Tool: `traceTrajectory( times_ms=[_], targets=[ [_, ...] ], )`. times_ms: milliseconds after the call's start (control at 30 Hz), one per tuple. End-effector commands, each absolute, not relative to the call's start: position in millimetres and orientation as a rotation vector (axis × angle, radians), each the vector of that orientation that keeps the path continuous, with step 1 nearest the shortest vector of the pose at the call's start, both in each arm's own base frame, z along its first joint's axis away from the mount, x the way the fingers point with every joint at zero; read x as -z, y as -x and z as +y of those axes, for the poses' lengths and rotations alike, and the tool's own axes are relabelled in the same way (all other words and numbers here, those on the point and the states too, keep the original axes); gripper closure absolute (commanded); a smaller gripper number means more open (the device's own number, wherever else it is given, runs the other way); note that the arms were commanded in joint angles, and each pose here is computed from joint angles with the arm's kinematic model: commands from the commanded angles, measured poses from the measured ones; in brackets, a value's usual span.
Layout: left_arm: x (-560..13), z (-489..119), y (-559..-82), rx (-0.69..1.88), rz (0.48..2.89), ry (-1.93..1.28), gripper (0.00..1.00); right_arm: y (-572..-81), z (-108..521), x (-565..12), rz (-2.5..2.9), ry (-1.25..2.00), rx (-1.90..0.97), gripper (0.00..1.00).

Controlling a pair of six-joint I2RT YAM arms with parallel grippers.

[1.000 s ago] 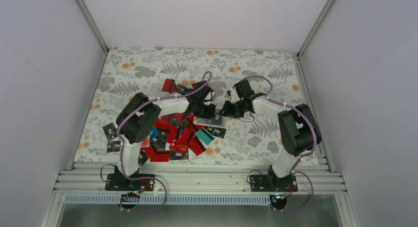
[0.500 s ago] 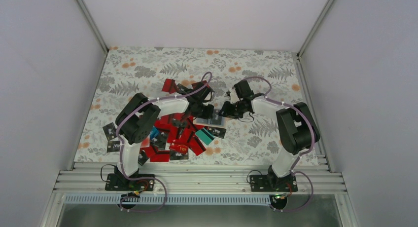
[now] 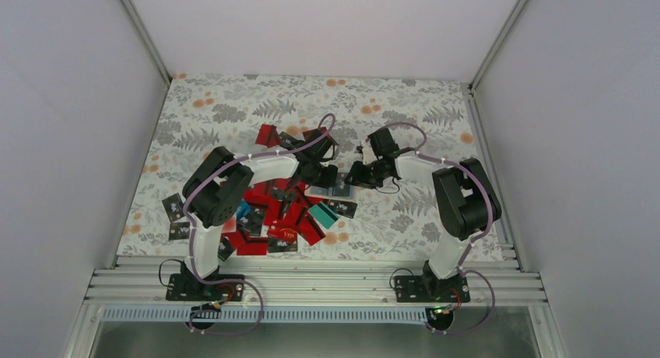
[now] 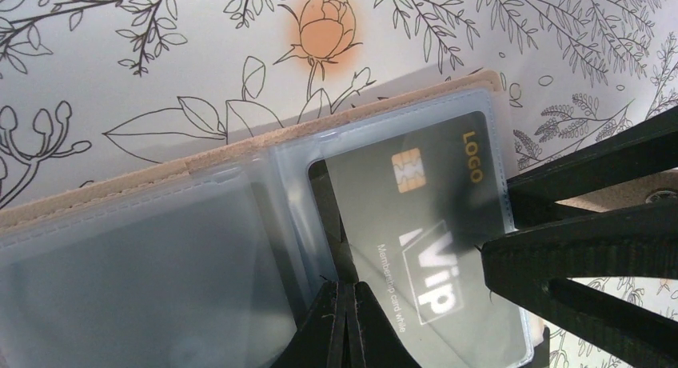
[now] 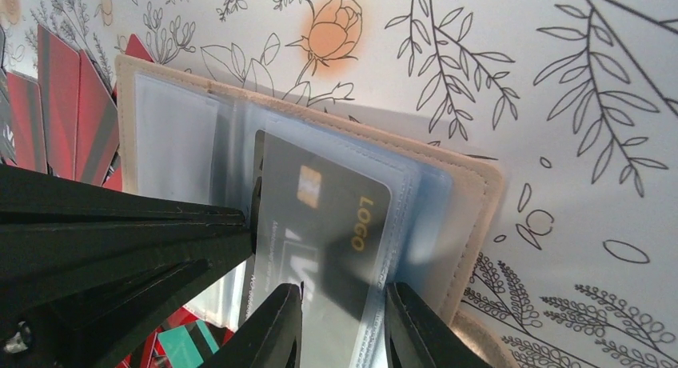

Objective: Put the credit cards into the card holder

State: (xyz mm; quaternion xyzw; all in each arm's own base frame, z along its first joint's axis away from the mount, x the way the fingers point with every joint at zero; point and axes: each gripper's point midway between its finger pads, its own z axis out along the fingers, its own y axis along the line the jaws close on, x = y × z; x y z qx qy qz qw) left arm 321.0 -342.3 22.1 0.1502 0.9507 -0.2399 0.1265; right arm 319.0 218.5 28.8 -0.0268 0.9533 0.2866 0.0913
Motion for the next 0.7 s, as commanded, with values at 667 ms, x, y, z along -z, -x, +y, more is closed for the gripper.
traceTrajectory(
  times_ms=[667],
  targets=[
    [-12,-345,-312,0.699,2.793,-0.459,0.98,-316,236,-53,2.773,0.147,-0.986,0.73]
  ],
)
